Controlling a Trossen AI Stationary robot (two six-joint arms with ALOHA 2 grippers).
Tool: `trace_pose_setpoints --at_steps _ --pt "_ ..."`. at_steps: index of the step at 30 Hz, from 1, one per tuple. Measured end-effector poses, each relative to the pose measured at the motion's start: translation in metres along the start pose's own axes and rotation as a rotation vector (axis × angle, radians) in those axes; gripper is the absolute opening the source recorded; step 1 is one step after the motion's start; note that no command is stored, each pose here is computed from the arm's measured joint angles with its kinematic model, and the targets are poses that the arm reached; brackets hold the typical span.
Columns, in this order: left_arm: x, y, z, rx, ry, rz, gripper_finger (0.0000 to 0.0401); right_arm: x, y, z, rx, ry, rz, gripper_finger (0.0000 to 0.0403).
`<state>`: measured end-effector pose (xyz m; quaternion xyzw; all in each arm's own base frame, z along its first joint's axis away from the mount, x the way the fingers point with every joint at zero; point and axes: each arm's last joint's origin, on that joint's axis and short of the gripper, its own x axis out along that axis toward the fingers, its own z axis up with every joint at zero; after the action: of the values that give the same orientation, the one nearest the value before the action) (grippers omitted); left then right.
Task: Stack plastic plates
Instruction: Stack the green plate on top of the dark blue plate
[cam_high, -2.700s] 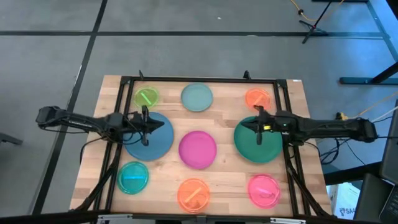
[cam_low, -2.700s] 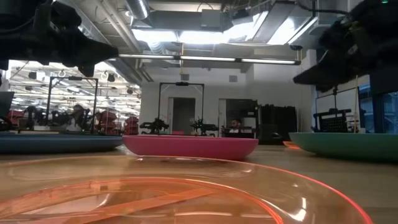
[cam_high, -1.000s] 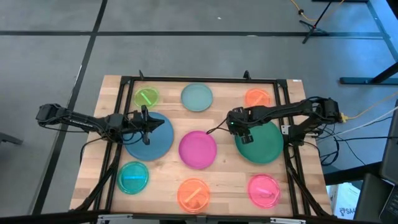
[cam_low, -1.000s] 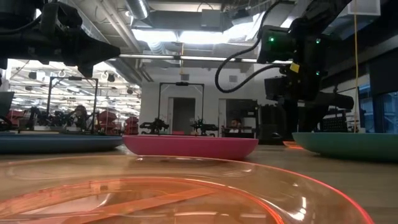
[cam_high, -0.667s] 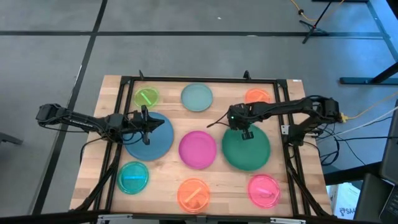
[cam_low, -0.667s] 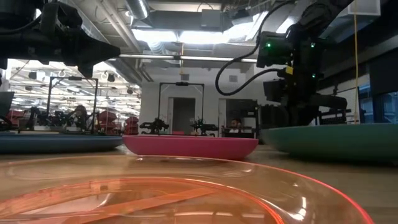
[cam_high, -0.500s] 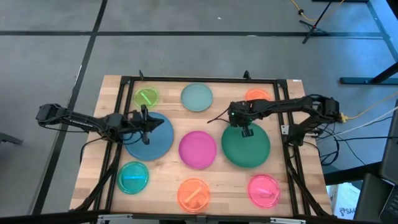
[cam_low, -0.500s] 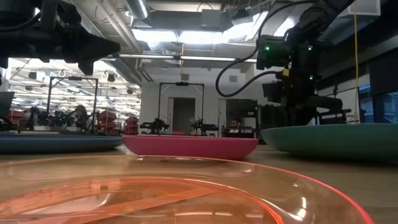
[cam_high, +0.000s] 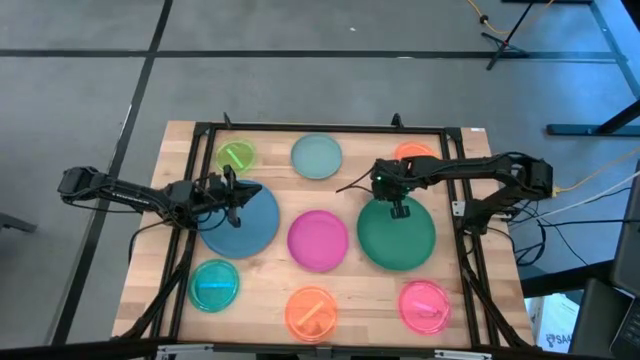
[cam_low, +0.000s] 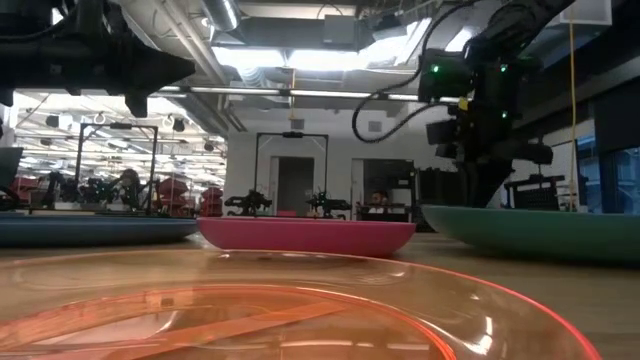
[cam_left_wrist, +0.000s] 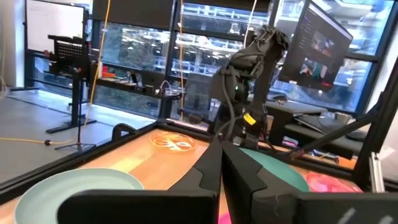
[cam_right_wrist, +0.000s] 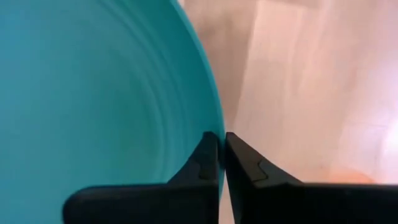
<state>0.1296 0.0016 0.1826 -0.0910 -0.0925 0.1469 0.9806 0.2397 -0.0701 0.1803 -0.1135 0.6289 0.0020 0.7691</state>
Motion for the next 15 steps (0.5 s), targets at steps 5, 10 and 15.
trace_pose_setpoints --at_steps 5,10,15 --pt "0.000 0.000 0.001 -0.006 -0.007 0.000 0.0005 -0.017 -0.007 0.000 0.154 -0.074 0.002 0.0000" --pt "0.000 0.000 0.001 -0.008 -0.012 0.000 0.0005 -0.034 -0.020 0.003 0.291 -0.156 0.082 0.0001" --pt "0.000 0.000 0.001 -0.008 -0.011 0.000 0.0005 -0.047 -0.028 0.004 0.341 -0.196 0.162 0.0001"
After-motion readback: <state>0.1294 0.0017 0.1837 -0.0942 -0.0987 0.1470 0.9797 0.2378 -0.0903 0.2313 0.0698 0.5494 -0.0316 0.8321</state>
